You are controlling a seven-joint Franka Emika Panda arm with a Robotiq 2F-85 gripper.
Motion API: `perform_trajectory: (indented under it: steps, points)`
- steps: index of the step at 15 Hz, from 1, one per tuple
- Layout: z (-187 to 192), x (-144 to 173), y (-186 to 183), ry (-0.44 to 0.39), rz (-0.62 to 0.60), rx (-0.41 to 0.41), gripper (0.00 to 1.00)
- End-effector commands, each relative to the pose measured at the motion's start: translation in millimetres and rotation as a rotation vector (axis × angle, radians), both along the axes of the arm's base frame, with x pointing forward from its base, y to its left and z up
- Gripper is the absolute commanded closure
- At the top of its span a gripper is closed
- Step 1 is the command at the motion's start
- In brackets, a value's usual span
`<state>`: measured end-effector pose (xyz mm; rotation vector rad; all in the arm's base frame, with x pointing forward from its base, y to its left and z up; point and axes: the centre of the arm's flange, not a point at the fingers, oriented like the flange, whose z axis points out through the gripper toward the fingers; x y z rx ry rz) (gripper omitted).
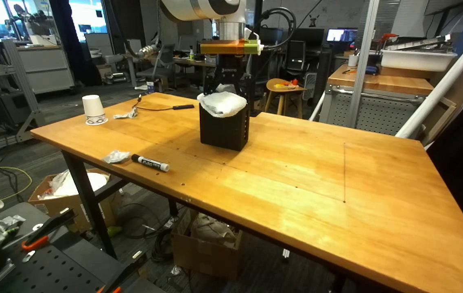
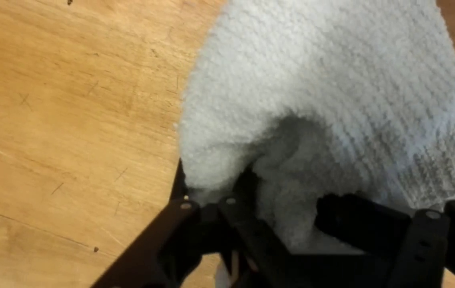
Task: Put the white cloth in the box
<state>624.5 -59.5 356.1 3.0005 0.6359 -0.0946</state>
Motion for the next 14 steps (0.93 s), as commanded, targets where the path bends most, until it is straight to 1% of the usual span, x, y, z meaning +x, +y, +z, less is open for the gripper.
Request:
perform_trajectory:
  steps: [1,2,4,5,6,7,8,9,10,12,14]
  points:
    - [38,-22,5,-0.066,-0.006,-0.038,0.23]
    - [49,-25,4,-0.081,-0.007,-0.048,0.14]
    - [68,-31,1,-0.109,-0.018,-0.066,0.01]
    - [76,-35,0,-0.121,-0.023,-0.07,0.0]
    - [82,-37,0,-0.132,-0.028,-0.073,0.36]
    - [86,-39,1,-0.137,-0.032,-0.074,0.31]
    - [90,-41,3,-0.143,-0.032,-0.072,0.32]
    - [91,-42,6,-0.144,-0.035,-0.07,0.38]
    - [91,-43,9,-0.144,-0.037,-0.064,0.48]
    - [87,-45,17,-0.136,-0.036,-0.057,0.64]
    - [81,-46,24,-0.126,-0.031,-0.048,0.78]
